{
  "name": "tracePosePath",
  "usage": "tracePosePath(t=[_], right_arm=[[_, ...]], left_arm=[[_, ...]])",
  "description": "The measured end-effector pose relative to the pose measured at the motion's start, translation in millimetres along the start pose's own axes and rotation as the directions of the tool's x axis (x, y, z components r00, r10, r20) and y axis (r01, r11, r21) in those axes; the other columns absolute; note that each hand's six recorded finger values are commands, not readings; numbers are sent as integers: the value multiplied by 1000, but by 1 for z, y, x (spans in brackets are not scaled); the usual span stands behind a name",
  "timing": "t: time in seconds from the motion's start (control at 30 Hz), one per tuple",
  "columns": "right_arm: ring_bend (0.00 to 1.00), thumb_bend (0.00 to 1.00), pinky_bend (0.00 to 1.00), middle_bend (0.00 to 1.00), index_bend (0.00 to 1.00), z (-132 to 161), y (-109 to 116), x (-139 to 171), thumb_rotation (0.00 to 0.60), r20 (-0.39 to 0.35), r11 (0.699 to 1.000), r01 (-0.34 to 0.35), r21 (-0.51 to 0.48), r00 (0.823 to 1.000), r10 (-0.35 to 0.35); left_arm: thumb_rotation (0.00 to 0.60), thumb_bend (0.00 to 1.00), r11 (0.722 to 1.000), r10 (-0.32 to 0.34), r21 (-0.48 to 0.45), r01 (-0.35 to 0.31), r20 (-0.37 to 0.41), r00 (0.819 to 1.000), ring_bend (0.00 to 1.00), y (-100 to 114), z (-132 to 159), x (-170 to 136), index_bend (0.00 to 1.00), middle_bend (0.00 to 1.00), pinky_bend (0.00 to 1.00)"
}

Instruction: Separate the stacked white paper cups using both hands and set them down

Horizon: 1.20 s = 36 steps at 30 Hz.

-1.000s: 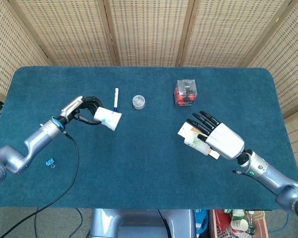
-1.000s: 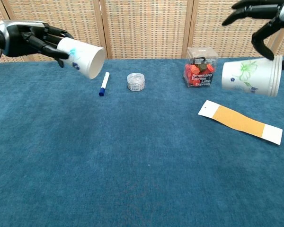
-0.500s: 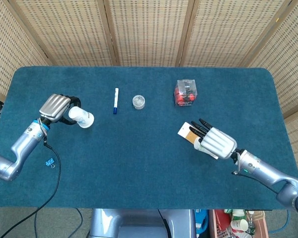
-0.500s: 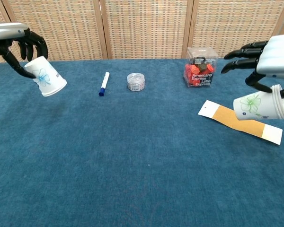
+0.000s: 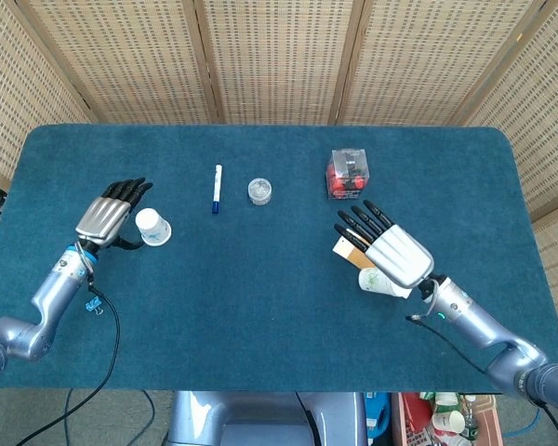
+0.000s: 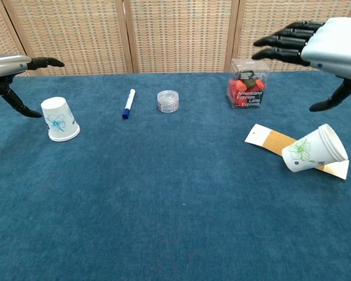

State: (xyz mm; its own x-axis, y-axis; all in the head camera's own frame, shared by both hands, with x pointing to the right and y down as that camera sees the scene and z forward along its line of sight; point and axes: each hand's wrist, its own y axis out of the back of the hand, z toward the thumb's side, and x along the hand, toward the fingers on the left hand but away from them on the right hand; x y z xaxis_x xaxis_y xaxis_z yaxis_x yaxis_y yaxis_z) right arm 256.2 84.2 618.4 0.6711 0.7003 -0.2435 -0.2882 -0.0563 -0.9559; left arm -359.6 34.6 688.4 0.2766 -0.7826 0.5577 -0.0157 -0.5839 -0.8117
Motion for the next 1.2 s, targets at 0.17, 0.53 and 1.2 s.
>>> tracePosePath(t=[0.17, 0.53, 1.2], right_arm=[[0, 0, 48, 0, 0, -7, 15, 3, 600, 100, 992, 64, -108, 994, -53], [0, 0, 0, 0, 0, -25, 23, 88, 600, 401, 921, 115, -372, 915, 48], [0, 0, 0, 0, 0, -30, -6, 181, 600, 597, 896, 65, -439, 766, 237]], left_arm=[[600, 179, 997, 37, -71, -38, -19, 999, 0, 16, -4, -19, 0, 0, 0], [600, 167, 958, 146, -221, -183, -172, 974, 0, 33, -37, -108, 0, 0, 0], [600, 166, 963, 175, -163, -216, -232, 957, 0, 14, -55, -166, 0, 0, 0]])
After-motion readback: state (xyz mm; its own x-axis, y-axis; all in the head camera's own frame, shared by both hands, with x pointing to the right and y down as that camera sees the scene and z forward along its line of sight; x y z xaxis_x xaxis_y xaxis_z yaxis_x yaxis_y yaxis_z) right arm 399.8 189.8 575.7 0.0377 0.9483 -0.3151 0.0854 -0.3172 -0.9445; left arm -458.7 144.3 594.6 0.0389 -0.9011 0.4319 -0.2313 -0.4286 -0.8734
